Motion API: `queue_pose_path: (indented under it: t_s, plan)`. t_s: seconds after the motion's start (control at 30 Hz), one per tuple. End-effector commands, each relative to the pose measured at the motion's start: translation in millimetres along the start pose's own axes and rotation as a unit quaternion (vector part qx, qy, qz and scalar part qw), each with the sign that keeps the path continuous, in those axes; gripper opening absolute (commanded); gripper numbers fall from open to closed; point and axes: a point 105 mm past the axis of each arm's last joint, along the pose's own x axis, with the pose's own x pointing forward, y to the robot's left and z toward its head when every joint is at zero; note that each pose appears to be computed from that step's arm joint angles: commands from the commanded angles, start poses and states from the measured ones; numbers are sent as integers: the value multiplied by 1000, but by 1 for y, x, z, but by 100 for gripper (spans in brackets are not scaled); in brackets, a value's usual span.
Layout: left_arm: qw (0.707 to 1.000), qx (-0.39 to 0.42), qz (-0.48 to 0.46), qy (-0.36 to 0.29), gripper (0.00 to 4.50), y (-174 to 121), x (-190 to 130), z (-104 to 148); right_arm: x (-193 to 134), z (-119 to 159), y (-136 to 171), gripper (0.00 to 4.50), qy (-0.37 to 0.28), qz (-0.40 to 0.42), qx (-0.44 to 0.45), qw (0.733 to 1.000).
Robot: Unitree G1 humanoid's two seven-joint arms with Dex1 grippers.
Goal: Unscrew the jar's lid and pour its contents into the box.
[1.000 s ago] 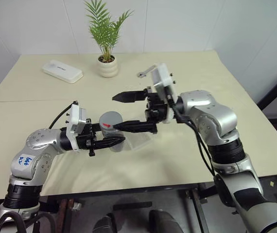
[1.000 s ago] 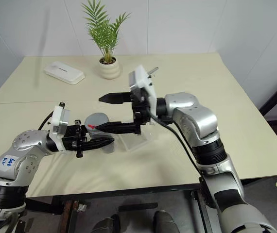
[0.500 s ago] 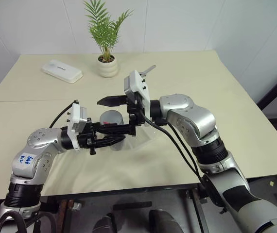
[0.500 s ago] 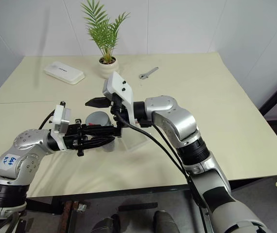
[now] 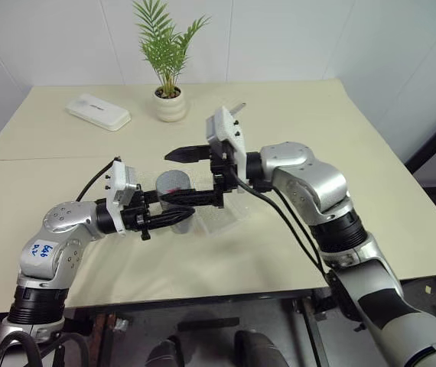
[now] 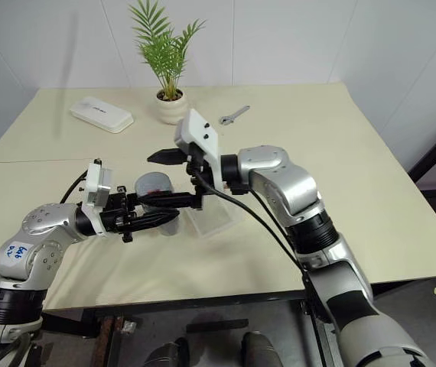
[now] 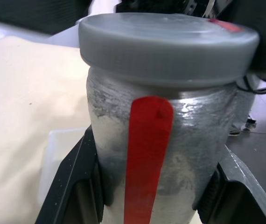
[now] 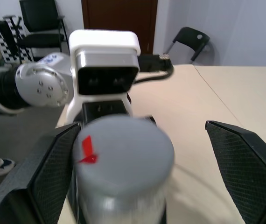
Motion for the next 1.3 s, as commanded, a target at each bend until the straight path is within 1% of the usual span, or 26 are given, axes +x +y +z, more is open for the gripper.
queue_pose_path:
  t_s: [0.03,0.27,0.33,0.43,0.53,0.7,0.9,1.17,1.3]
  plan:
    - [998,37,-50,-18,194,-16,6,14,-54,3,-34,449,-3,-110,-11,994]
    - [998,39,-51,-18,194,-15,4,15,-102,-6,-47,449,6,-155,1,988]
    - [998,39,-50,-16,194,-15,3,15,-109,-6,-45,449,4,-156,3,988]
    - [998,38,-48,-14,194,-15,1,14,-111,-2,-41,449,-6,-146,5,989]
    - [998,37,-47,-12,194,-14,1,14,-101,6,-34,449,-23,-127,4,992]
    - [998,36,-48,-9,194,-14,2,14,-63,25,-7,449,-60,-57,2,997]
    - [998,34,-51,-5,194,-14,3,12,-30,27,17,449,-47,-6,8,999]
    - [998,34,-55,-5,194,-14,6,14,3,22,23,449,-18,-2,7,1000]
    - [998,32,-57,-5,194,-14,7,14,14,23,23,449,-18,-5,5,1000]
